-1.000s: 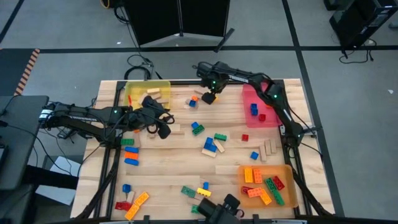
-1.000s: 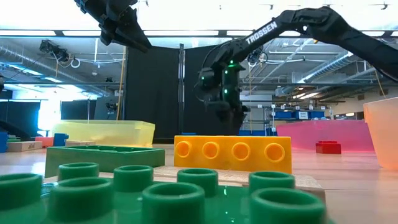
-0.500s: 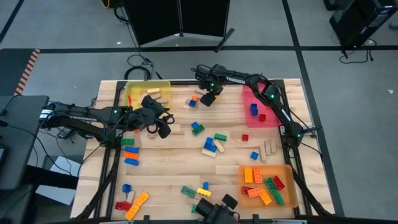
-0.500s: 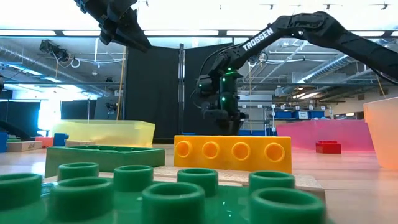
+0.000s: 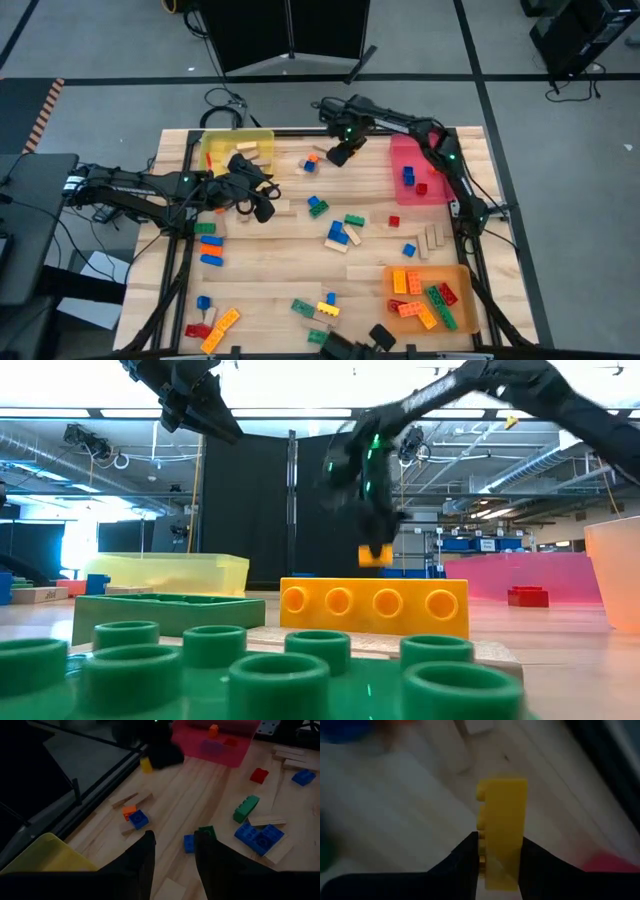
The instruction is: Sort blocks by size
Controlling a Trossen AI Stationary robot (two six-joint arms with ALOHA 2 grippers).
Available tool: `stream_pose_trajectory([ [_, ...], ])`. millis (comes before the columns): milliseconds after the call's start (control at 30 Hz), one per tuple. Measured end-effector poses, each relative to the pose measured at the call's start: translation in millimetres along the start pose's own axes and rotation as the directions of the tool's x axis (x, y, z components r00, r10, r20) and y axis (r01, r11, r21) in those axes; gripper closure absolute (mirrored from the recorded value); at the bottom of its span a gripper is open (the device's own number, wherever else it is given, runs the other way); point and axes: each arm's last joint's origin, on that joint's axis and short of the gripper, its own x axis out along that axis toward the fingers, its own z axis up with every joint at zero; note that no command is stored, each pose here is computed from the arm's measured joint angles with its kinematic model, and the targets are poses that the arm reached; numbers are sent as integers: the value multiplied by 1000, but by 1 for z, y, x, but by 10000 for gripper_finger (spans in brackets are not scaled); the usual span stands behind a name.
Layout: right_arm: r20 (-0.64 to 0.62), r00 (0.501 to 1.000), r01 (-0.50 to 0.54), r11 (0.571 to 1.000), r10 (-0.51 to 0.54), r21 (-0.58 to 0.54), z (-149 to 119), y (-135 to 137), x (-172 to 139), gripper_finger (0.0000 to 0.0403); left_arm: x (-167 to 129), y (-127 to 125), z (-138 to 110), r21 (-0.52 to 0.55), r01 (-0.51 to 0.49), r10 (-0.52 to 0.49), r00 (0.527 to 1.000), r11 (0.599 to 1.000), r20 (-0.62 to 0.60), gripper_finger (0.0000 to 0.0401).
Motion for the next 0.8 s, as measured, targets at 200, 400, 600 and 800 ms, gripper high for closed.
stream_pose_trajectory([
  [200, 142, 990, -22, 998, 13, 64, -49, 25, -91, 297, 0, 0, 0, 1, 5, -5, 1000, 1000, -2, 260],
  [400, 278, 960, -63, 992, 31, 106, -129, 60, -169, 297, 0, -1, 0, 1, 22, -22, 1000, 1000, -7, 260],
  [600, 372, 925, -163, 967, 81, 194, -209, 93, -212, 297, 0, -1, 0, 0, 40, -40, 999, 999, -13, 260],
  [800, 367, 921, -239, 936, 133, 259, -273, 126, -209, 297, 0, -1, -1, 0, 48, -47, 999, 999, -15, 260],
])
